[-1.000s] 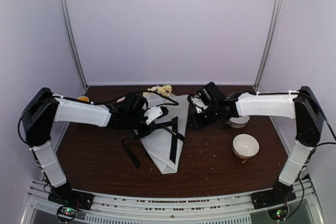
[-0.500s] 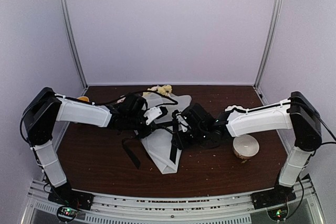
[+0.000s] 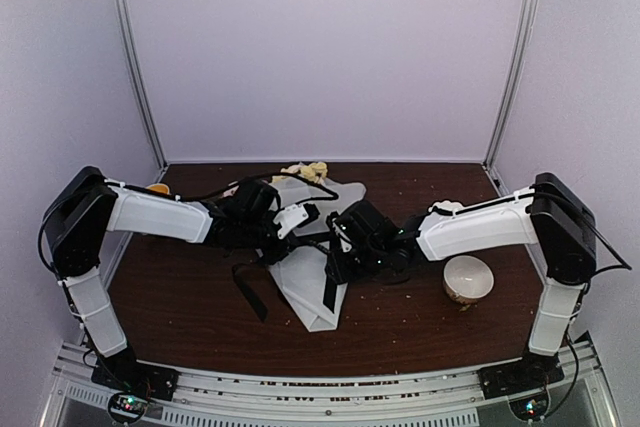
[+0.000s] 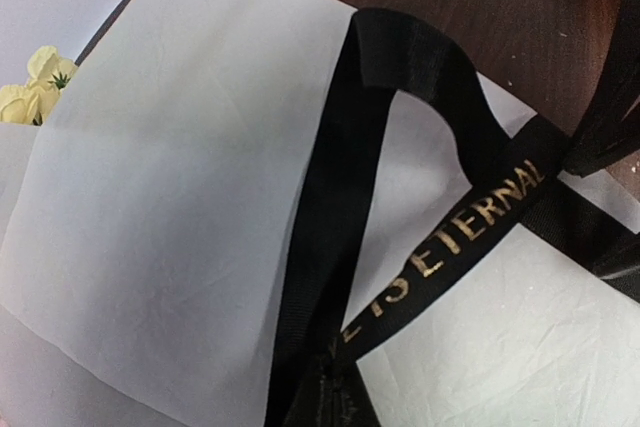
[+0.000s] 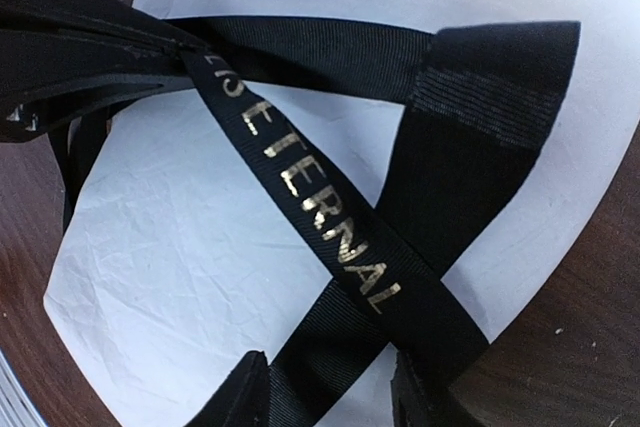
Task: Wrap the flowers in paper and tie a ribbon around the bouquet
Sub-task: Cross the ribbon over the folded bouquet.
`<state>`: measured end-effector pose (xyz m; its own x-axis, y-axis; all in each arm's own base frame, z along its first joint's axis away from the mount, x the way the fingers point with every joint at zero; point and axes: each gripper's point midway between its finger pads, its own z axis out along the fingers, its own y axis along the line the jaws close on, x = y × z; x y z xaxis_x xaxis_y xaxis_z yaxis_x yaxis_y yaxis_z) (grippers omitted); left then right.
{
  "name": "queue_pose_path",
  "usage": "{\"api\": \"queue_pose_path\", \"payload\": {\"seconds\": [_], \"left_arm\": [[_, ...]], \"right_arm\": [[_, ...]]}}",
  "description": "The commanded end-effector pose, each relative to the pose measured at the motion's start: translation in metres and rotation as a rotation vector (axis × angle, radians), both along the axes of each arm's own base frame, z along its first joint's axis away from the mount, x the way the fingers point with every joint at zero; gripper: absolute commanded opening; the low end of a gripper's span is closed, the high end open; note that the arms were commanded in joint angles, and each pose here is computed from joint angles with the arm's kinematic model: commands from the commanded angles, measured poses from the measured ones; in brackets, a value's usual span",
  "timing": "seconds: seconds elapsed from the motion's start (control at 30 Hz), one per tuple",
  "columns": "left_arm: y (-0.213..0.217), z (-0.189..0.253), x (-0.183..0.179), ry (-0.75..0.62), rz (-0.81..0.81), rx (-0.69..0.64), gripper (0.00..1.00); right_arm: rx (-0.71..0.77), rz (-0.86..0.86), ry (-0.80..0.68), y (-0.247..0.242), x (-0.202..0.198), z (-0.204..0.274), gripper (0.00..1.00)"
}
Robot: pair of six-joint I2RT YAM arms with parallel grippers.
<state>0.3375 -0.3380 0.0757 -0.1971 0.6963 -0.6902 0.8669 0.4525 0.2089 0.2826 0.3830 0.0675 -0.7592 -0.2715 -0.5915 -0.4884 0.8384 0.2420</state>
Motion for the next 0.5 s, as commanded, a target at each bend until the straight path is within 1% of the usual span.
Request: {"api": "queue_pose_path", "payload": {"seconds": [0.0, 0.37, 0.43, 0.47], "left_arm": [[-0.001, 0.001, 0.005, -0.002, 0.006, -0.032, 0.00], [-0.002, 0.002, 0.004, 0.005, 0.003, -0.042, 0.00], [-0.001, 0.001, 0.004, 0.006, 0.007, -0.040, 0.00], [-0.001, 0.001, 0.004, 0.007, 0.007, -0.039, 0.00]], "right_arm": [[0.018, -0.009, 0.003, 0.007, 0.003, -0.001, 0.40], [0.059, 0.021, 0.023, 0.032, 0.009, -0.003, 0.42], [0.070, 0.014, 0.031, 0.035, 0.011, -0.005, 0.39], [0.077, 0.009, 0.034, 0.035, 0.012, -0.005, 0.35]]}}
